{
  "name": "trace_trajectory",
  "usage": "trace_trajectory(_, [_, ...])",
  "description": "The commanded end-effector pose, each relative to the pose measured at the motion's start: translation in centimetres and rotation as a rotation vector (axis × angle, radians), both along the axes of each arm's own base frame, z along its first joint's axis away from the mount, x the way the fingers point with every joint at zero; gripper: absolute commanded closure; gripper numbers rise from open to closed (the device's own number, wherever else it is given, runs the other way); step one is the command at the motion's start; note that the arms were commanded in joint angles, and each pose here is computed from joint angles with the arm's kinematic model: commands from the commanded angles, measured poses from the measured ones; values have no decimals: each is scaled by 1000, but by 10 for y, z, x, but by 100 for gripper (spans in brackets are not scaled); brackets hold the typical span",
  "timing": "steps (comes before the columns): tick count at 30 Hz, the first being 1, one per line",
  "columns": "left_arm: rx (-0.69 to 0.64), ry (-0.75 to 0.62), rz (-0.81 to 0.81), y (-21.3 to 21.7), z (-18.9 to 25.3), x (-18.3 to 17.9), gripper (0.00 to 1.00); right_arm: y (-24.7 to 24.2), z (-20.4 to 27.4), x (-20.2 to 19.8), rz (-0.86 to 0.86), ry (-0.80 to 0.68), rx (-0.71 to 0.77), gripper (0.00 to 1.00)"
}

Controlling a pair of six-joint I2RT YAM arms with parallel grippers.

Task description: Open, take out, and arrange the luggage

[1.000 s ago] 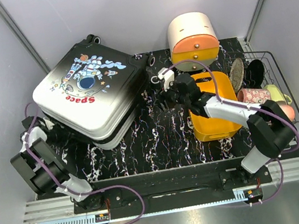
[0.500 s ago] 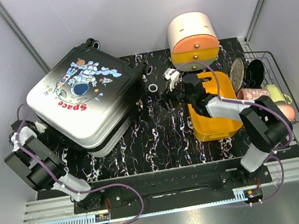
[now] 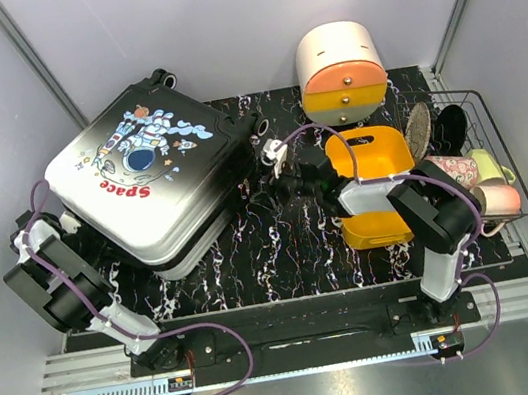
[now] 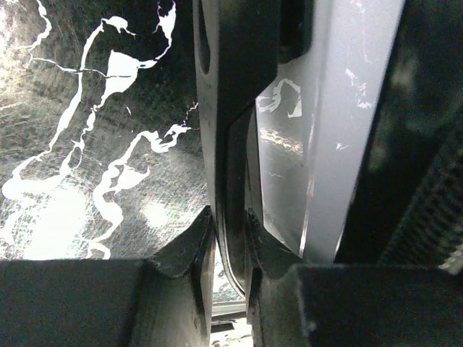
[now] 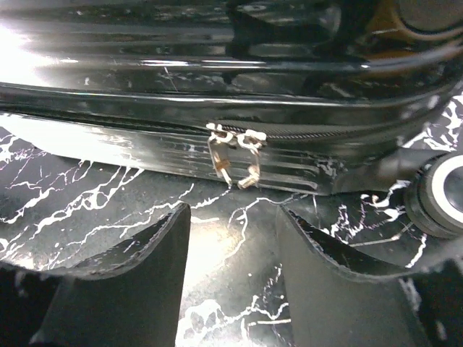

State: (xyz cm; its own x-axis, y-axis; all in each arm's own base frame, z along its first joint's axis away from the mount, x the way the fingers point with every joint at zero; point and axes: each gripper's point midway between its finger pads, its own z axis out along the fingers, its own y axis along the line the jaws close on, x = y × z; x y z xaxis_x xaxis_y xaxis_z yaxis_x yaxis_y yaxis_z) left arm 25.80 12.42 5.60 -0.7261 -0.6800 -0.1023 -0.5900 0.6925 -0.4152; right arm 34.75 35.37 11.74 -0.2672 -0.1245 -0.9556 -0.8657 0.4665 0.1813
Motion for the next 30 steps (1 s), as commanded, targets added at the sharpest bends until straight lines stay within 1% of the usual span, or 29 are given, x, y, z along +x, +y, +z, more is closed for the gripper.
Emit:
trace_trajectory(1, [129, 8, -97, 25, -12, -9, 100, 18, 27, 19, -28, -96, 60, 42])
trace_trajectory(5, [128, -1, -93, 26, -14, -6, 100, 21, 23, 26, -45, -130, 42, 44])
trace_trajectory(12, [122, -3, -82, 26, -17, -4, 100, 30, 20, 32, -60, -144, 47, 45])
trace_trajectory(18, [127, -10, -84, 26, -15, -3, 100, 39, 23, 35, -76, -160, 61, 51])
trace_trajectory(21, [131, -5, -84, 27, -15, -5, 100, 41, 22, 37, -86, -169, 60, 56])
trace_trajectory(22, [129, -8, -83, 26, -15, -5, 100, 42, 21, 37, -87, -173, 59, 59])
trace_trajectory(23, [129, -10, -83, 26, -14, -4, 100, 41, 21, 39, -99, -178, 56, 67])
trace_trajectory(25, [132, -17, -82, 26, -12, -3, 100, 39, 21, 41, -115, -188, 49, 79])
trace_trajectory(26, [130, -16, -81, 26, -12, -3, 100, 37, 23, 42, -128, -189, 45, 94])
trace_trajectory(27, [132, -17, -82, 27, -11, -3, 100, 34, 22, 43, -133, -199, 30, 100])
trace_trajectory(30, [126, -21, -86, 27, -10, -2, 100, 19, 21, 51, -188, -215, -18, 100])
